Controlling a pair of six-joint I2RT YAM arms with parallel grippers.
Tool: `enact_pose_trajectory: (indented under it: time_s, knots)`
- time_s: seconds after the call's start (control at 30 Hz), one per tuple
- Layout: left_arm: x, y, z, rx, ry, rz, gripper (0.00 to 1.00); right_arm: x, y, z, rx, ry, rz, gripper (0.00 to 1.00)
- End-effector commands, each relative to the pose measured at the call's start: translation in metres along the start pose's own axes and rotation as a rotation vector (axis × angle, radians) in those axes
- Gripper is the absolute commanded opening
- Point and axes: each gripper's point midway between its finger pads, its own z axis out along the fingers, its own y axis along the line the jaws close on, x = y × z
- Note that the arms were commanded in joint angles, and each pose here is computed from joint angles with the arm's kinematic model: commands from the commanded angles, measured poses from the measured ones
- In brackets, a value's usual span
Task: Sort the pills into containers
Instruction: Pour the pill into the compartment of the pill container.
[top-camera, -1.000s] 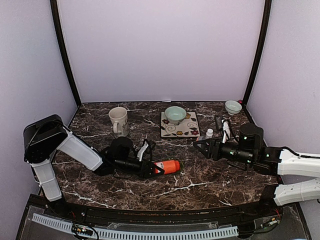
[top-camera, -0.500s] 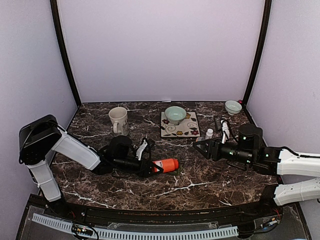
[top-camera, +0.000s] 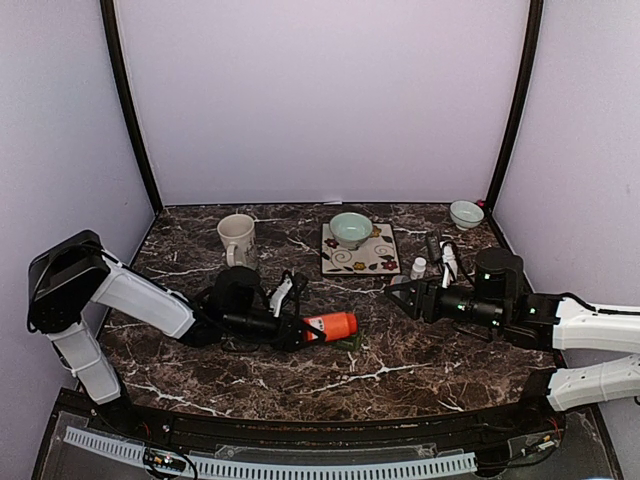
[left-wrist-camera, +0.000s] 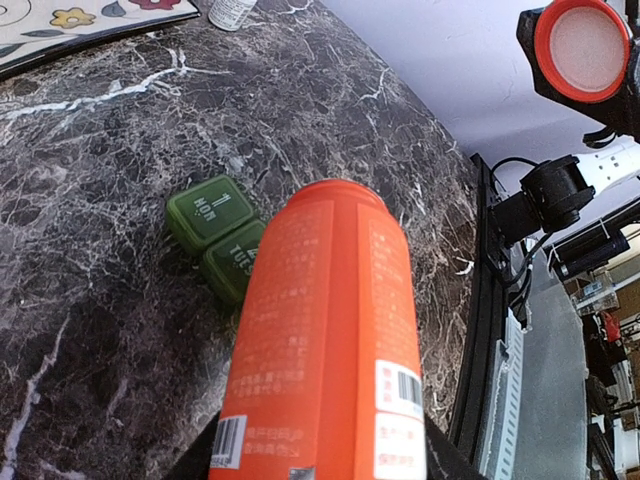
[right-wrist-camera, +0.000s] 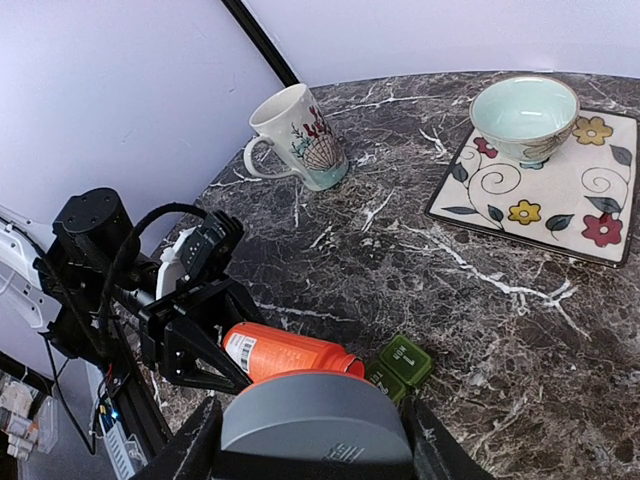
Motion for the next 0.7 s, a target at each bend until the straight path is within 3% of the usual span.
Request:
enact_pose_trajectory:
  time_s: [0.0, 0.67]
  knots:
    - [-0.008, -0.013, -0.010, 0.017, -0.023, 0.048, 0.00, -0.008, 0.004, 0.000, -0.025, -0.034, -0.004, 0.41]
    - [0.007, -0.007, -0.014, -0.027, 0.031, 0.054, 0.00, -0.009, 0.008, 0.005, -0.038, -0.023, -0.003, 0.40]
